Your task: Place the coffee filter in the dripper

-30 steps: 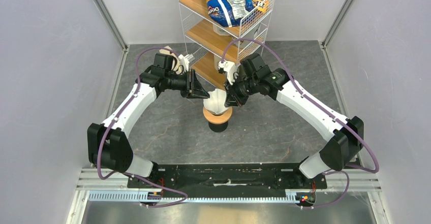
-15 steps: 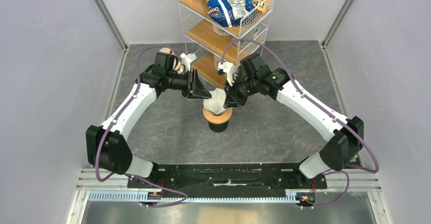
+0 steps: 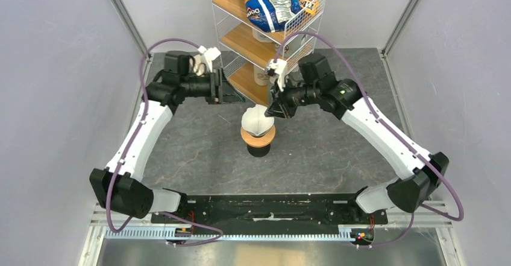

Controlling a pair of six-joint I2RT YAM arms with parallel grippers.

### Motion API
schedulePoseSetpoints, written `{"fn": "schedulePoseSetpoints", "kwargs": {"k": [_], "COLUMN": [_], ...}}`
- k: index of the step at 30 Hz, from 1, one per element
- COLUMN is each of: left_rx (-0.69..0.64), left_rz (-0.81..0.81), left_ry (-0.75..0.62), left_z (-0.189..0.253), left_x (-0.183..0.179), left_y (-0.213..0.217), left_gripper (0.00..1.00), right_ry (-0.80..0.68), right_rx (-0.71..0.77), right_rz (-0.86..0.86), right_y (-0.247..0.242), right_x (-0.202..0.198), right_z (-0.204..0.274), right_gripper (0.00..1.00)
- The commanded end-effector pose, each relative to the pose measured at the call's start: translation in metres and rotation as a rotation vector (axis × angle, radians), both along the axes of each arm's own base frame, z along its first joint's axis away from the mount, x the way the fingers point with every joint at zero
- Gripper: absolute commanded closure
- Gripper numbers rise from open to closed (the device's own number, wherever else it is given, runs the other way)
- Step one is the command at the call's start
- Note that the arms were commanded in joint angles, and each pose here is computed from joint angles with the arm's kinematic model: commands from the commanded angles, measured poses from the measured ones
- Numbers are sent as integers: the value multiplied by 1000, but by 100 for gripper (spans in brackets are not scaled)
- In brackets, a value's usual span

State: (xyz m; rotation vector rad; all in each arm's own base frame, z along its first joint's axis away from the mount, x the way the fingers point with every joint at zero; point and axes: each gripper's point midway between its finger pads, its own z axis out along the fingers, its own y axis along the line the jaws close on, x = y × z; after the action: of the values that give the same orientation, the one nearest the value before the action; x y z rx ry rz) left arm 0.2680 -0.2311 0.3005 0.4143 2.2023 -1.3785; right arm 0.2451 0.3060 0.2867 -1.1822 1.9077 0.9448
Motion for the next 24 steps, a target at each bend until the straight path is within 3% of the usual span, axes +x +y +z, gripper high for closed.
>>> {"fn": "schedulePoseSetpoints", "kwargs": {"k": [1,5,7,9,18,21,24], "left_rx": [-7,41,91,163,593,673,723], "left_rz": [120,217,241,281,337,392,416], "left_ry": [-166,-186,-171,-156,-136,-159,-181], "left_z": [47,51,43,33,-27,-41,-59], "left_x": [12,18,15,17,29,36,40], "left_y": [43,79,94,112,179,195,204], "left_gripper": [34,29,16,11,8,8,7], "right_ry": [-108,-98,-76,-70,9,39,44], "right_rx": [120,126,127,119,78,50,-1], "right_rz": [-130,-285,-386,-492,-889,-954,-1017], "right_y": [-25,-61,-81,-103,-196,-212,-229], "right_x": [10,19,26,33,49,44,39], "right_z": [61,62,59,53,5,-19,-46], "right_gripper": [78,77,75,71,29,3,3]}}
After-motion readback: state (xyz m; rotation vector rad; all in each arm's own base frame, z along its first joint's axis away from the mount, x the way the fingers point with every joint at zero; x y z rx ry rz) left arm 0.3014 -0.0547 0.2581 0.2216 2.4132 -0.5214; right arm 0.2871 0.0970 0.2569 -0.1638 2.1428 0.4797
